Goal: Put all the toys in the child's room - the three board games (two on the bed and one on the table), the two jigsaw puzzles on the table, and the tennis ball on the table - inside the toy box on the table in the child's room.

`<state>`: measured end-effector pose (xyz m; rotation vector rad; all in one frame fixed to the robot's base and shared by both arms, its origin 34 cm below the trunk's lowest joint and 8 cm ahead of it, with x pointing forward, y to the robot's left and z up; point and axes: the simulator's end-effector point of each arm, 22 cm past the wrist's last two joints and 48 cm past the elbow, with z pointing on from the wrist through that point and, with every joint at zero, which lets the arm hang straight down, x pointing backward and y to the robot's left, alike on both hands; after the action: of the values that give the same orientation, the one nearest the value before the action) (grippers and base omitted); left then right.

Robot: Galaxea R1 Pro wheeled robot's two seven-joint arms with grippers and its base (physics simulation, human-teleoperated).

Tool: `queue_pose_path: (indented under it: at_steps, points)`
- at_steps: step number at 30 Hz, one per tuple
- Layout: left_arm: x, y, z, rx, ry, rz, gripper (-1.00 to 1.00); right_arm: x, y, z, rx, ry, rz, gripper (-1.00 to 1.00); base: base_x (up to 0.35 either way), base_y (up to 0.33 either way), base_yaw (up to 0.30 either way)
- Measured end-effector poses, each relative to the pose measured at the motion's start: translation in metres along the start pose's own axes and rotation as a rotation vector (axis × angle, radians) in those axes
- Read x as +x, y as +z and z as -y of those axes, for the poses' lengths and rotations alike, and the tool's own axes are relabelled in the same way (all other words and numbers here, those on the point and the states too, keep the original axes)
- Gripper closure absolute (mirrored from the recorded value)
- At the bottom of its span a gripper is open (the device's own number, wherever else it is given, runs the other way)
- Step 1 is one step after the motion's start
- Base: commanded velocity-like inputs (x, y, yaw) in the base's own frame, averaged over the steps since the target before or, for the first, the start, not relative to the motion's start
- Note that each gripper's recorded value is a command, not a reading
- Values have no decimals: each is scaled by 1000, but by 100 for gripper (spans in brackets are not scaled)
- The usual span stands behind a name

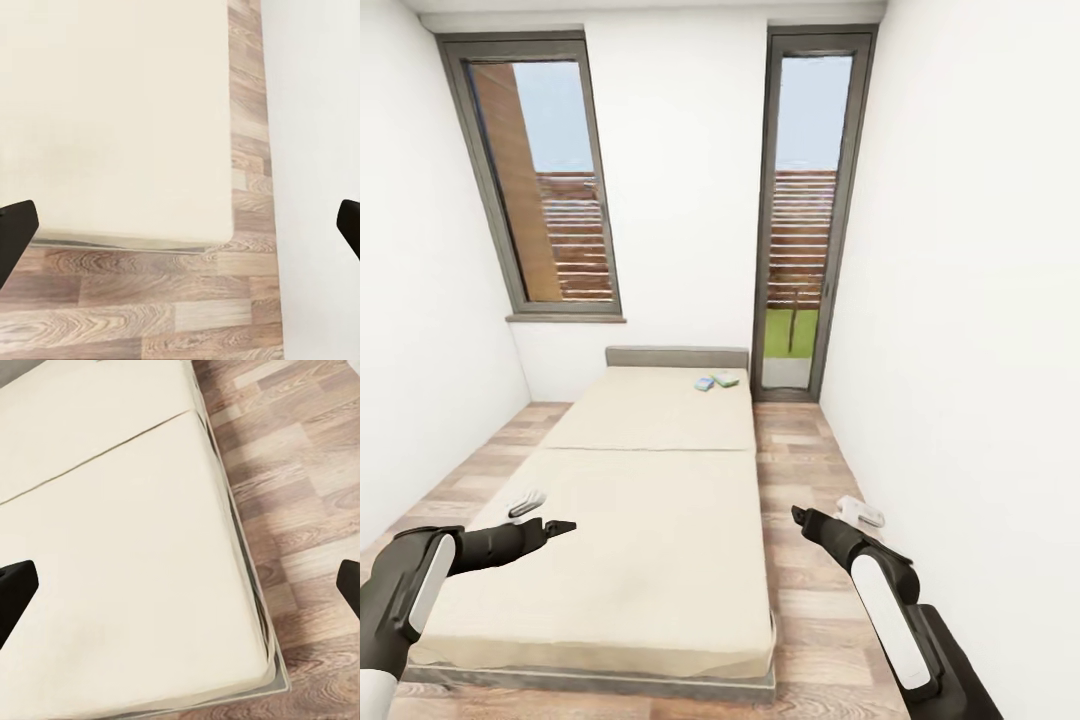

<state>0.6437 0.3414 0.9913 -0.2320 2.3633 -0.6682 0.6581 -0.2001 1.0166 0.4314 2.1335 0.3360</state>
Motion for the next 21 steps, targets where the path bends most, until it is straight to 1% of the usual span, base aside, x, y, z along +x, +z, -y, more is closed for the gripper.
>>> queue_pose_path:
  at_steps: [7,15,18,21]
  points:
    - [1,1,1,3,1,-3,-100,0,0,1,2,-5,0,-100,123,-251,9]
    - [1,1,0,2,0,-3,-100,0,0,0,1,-6,0,-100,25,-262,4]
    - [1,1,0,2,1,-3,-100,0,0,-1,1,-6,0,-100,4,-180,103]
    - [1,1,0,1,1,-3,-100,1,0,-1,0,-6,0,-100,2,-79,211]
